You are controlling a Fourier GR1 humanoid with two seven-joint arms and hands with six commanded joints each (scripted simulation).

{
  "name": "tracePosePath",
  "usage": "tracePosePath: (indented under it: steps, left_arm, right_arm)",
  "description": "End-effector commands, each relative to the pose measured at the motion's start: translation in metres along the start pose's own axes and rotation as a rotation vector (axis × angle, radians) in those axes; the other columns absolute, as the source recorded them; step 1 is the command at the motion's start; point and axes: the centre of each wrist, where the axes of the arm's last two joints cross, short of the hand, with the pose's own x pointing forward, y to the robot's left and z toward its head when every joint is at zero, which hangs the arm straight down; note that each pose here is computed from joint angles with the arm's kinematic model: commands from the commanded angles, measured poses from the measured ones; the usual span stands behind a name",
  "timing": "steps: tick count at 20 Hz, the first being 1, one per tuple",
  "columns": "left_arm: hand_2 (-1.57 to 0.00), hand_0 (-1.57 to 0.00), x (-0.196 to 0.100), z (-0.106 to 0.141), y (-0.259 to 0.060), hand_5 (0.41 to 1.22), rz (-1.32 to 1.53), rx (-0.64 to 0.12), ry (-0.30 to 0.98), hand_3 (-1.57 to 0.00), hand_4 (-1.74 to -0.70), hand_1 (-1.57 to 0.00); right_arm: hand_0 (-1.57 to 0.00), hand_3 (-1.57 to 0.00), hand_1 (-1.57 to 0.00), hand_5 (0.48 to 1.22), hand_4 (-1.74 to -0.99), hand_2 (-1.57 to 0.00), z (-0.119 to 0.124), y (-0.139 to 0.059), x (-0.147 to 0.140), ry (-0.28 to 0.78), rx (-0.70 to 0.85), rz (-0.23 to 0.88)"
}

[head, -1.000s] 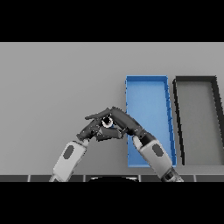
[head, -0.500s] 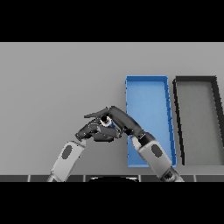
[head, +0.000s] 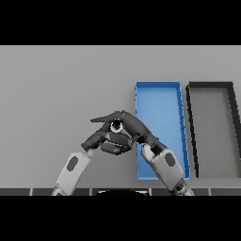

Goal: Pick up the blue pipe and place it into the blue bin.

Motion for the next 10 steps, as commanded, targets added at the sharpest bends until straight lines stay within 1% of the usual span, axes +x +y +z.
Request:
tracePosePath:
  steps: [1,2,3,4,7,8,9,10]
  left_arm:
    - [-0.01,-0.02,0.000,-0.003,-0.001,0.470,-0.003,-0.005,0.010,-0.01,-0.91,-0.01]
    - [-0.01,-0.01,-0.001,-0.001,0.000,0.464,-0.002,-0.007,0.011,-0.01,-0.91,-0.01]
    - [-0.01,-0.01,0.002,0.001,0.000,0.456,-0.003,-0.007,-0.002,-0.01,-0.91,-0.01]
    - [-0.01,-0.01,0.003,0.000,0.001,0.450,-0.003,-0.007,0.000,-0.01,-0.91,-0.01]
    - [0.00,0.00,0.002,0.000,-0.001,0.437,0.005,-0.019,0.011,0.00,-0.91,0.00]
    - [0.00,0.00,0.000,-0.001,0.000,0.435,0.006,-0.013,0.028,0.00,-0.91,0.00]
    - [0.00,0.00,-0.001,0.003,0.000,0.433,0.005,-0.014,0.030,0.00,-0.90,0.00]
    - [0.00,0.00,0.000,0.003,0.004,0.432,-0.007,-0.004,0.043,0.00,-0.90,0.00]
  right_arm:
    - [-1.57,-1.57,-1.57,1.221,-1.741,-1.57,0.000,-0.006,0.010,-0.014,-0.011,-0.028]
    - [-1.57,-1.57,-1.57,1.221,-1.741,-1.57,-0.002,-0.012,0.017,-0.014,-0.013,-0.027]
    - [-1.57,-1.57,-1.57,1.221,-1.741,-1.57,-0.006,-0.020,0.027,-0.016,-0.012,-0.049]
    - [-1.57,-1.57,-1.57,1.221,-1.741,-1.57,-0.008,-0.024,0.040,-0.034,-0.004,-0.057]
    - [-1.57,-1.57,-1.57,1.221,-1.741,-1.57,-0.017,-0.051,0.078,-0.153,-0.008,-0.053]
    - [-1.57,-1.57,-1.57,1.221,-1.741,-1.57,-0.015,-0.062,0.087,-0.177,-0.055,-0.032]
    - [-1.57,-1.57,-1.57,1.221,-1.741,-1.57,-0.013,-0.071,0.096,-0.205,-0.126,-0.013]
    - [-1.57,-1.57,-1.57,1.221,-1.741,-1.57,-0.011,-0.081,0.107,-0.212,-0.185,0.015]
